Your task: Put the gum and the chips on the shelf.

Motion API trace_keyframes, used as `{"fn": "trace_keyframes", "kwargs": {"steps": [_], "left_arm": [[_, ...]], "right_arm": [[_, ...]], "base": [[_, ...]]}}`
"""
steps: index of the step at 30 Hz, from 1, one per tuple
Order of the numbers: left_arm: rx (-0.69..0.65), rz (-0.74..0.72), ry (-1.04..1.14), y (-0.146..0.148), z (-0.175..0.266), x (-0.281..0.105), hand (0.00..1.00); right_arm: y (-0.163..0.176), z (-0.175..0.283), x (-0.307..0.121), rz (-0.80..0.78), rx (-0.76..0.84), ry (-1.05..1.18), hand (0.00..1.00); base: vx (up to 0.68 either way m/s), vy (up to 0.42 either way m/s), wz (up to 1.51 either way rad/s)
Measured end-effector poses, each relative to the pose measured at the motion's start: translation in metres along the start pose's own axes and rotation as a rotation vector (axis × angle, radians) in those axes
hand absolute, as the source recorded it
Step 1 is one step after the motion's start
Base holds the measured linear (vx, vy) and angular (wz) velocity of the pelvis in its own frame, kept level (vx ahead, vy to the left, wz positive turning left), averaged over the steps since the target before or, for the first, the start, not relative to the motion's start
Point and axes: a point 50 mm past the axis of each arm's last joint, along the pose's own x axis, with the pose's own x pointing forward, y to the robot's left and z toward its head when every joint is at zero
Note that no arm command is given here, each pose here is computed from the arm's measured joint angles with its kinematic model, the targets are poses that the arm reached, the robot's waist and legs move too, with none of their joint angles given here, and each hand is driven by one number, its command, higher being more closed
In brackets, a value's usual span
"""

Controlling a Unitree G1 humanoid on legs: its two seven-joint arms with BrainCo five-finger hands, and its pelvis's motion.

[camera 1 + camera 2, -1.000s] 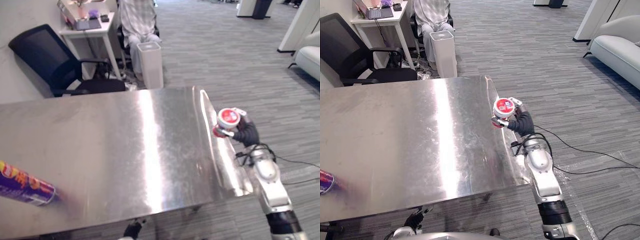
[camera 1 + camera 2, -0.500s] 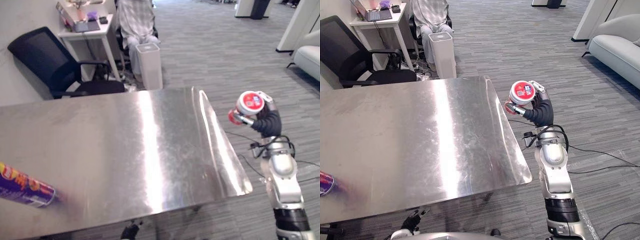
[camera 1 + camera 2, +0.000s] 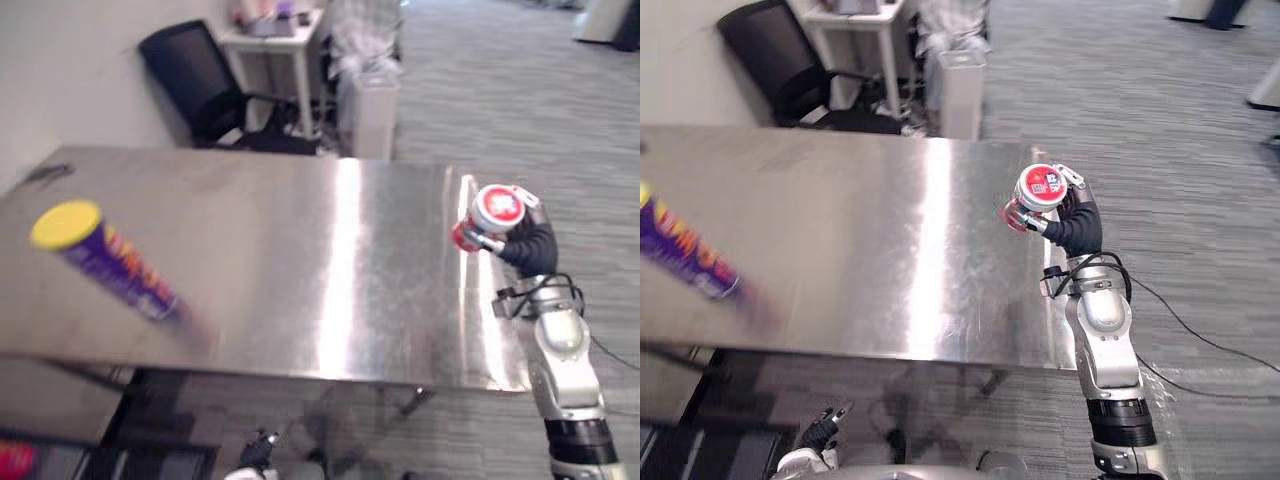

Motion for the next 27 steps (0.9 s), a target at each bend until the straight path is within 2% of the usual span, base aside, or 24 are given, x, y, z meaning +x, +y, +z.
{"fn": "trace_keyframes", "kwargs": {"steps": [3, 7, 11, 16, 24, 27], "left_arm": [[-0.018, 0.015, 0.003, 0.004, -0.001, -0.001, 0.0], [-0.039, 0.038, 0.023, 0.011, -0.011, -0.005, 0.0], [-0.064, 0.094, 0.073, 0.033, -0.025, -0.012, 0.0], [-0.106, 0.087, 0.094, 0.03, -0.032, -0.014, 0.0], [-0.103, 0.117, 0.128, 0.037, -0.039, -0.016, 0.0], [-0.073, 0.121, 0.099, 0.041, -0.029, -0.012, 0.0]], "right_arm": [[-0.007, 0.007, 0.002, -0.028, -0.001, -0.03, 1.0], [-0.034, 0.018, 0.003, -0.164, -0.042, -0.078, 1.0], [-0.051, 0.024, 0.0, -0.248, -0.062, -0.1, 1.0], [-0.091, 0.032, -0.021, -0.434, -0.142, -0.104, 1.0], [-0.093, 0.031, -0.024, -0.468, -0.141, -0.098, 1.0], [-0.092, 0.026, -0.025, -0.487, -0.157, -0.078, 1.0]], "base": [[-0.18, -0.097, 1.15], [-0.08, -0.061, 1.27], [-0.14, -0.063, 1.09], [-0.12, 0.146, 1.36], [-0.04, 0.243, 0.37], [-0.04, 0.137, -0.04]]}}
